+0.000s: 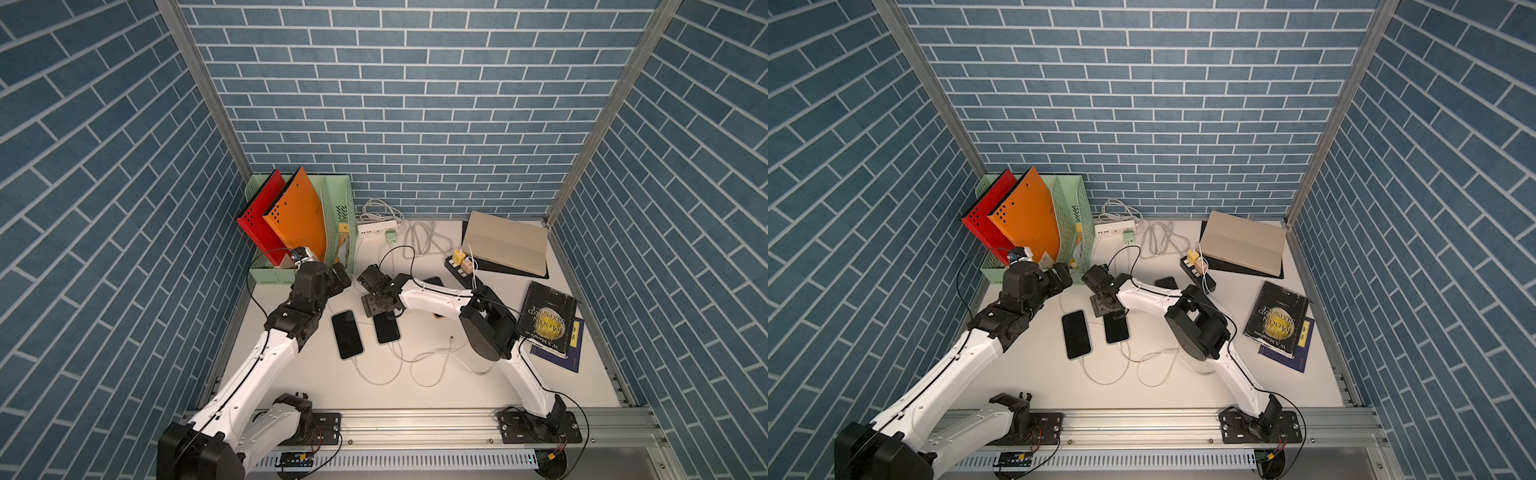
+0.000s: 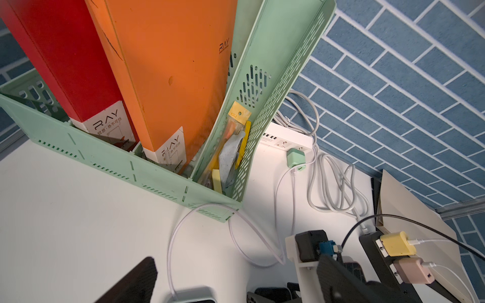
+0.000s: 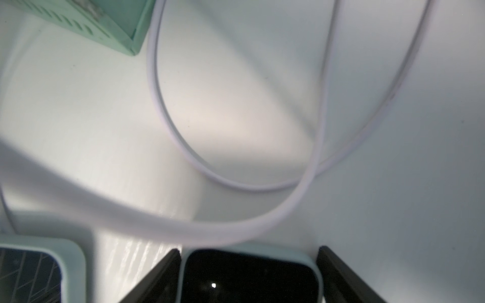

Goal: Unplug the charging cable from the phone
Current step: Pick up the phone at the center of the board.

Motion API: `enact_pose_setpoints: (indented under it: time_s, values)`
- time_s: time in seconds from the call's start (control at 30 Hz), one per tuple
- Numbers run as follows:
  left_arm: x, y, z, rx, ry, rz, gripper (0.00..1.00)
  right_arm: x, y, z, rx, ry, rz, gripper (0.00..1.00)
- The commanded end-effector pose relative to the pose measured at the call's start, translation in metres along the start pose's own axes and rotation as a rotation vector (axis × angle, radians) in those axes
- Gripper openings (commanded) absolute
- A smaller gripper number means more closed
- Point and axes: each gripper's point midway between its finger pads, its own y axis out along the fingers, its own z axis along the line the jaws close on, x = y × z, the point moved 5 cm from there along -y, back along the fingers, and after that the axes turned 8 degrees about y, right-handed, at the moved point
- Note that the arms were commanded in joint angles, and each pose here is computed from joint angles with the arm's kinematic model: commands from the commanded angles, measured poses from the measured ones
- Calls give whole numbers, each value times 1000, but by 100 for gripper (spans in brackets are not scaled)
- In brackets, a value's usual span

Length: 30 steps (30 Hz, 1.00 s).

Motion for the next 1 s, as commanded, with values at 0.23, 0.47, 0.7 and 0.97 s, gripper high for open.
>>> enact_pose_setpoints:
  time_s: [0.23, 0.47, 0.7, 0.97]
  values:
    - [-1, 0, 5, 21, -9, -2, 100, 5, -24, -8, -71, -8, -38, 89]
    - [1, 0, 4, 16, -13, -7, 100, -6, -31, -7, -54, 16, -2, 99]
    - [1, 0, 5, 22, -11, -9, 100, -19, -20, -5, -44, 25, 67, 99]
    - [-3, 2, 7, 29, -9, -4, 100, -28, -8, -4, -54, 19, 108, 99]
